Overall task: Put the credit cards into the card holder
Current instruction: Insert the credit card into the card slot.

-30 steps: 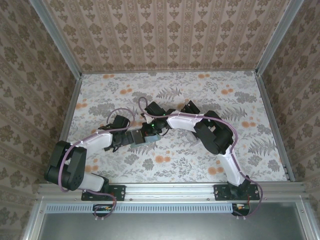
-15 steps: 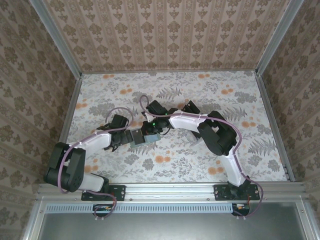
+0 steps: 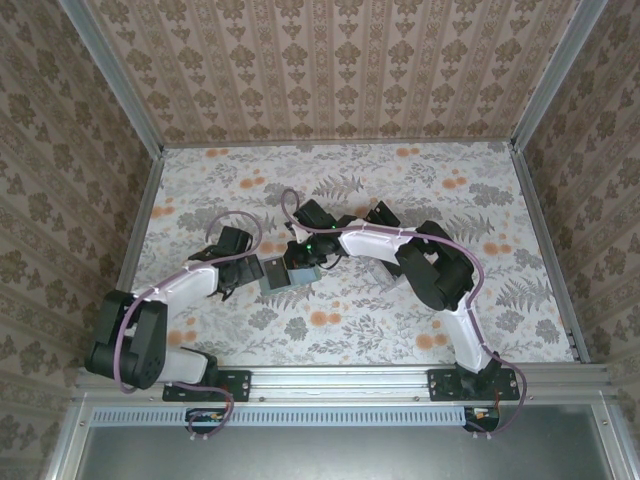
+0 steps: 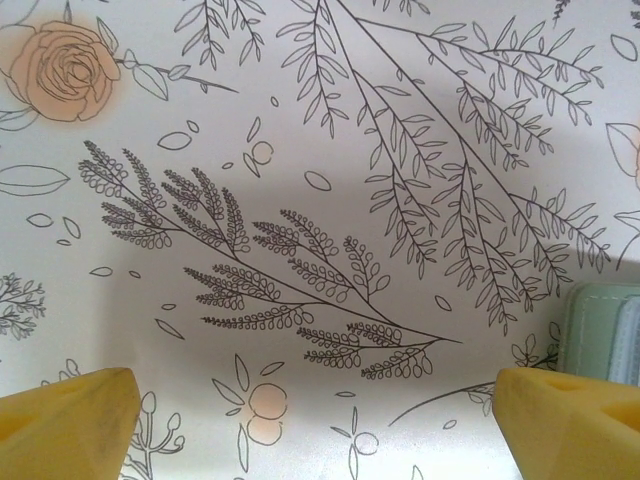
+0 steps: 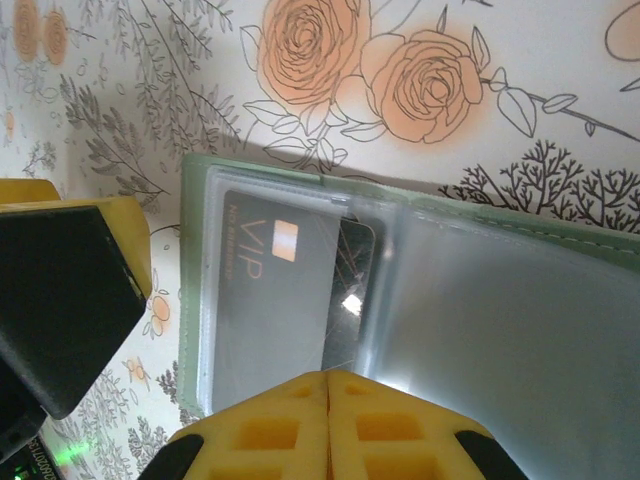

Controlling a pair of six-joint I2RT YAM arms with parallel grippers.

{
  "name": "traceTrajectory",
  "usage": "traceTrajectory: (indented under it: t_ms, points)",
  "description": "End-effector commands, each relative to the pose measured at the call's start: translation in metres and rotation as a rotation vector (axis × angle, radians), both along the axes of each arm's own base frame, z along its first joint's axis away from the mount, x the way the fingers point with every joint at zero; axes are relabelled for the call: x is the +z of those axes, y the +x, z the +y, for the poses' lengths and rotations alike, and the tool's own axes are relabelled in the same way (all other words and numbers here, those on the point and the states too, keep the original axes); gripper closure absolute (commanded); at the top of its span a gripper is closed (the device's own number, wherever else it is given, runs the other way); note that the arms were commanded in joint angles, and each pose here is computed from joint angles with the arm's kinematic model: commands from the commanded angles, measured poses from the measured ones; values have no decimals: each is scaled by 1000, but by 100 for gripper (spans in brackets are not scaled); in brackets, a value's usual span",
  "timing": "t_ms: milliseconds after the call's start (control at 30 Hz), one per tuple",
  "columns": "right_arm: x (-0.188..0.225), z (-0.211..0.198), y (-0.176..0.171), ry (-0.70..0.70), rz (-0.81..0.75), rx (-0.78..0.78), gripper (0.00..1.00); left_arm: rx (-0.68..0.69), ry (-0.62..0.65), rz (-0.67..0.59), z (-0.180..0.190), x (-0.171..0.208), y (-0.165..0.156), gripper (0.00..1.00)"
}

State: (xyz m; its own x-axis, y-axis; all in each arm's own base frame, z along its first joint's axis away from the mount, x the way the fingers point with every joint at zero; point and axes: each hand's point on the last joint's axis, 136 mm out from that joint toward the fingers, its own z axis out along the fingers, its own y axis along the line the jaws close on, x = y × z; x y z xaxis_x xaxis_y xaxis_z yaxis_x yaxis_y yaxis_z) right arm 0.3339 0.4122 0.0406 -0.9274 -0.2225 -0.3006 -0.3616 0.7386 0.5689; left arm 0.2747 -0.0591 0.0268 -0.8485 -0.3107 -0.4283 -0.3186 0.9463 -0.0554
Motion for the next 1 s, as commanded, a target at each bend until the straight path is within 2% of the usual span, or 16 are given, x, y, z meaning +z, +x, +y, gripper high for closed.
traceTrajectory:
  t_ms: [0, 967]
  points:
    - [-14, -3, -1, -32, 18, 7, 90, -2, 4, 19, 1, -7, -1, 0]
    - [-17, 29, -8, 12, 60, 53, 91, -12, -5, 41, -3, -18, 0, 0]
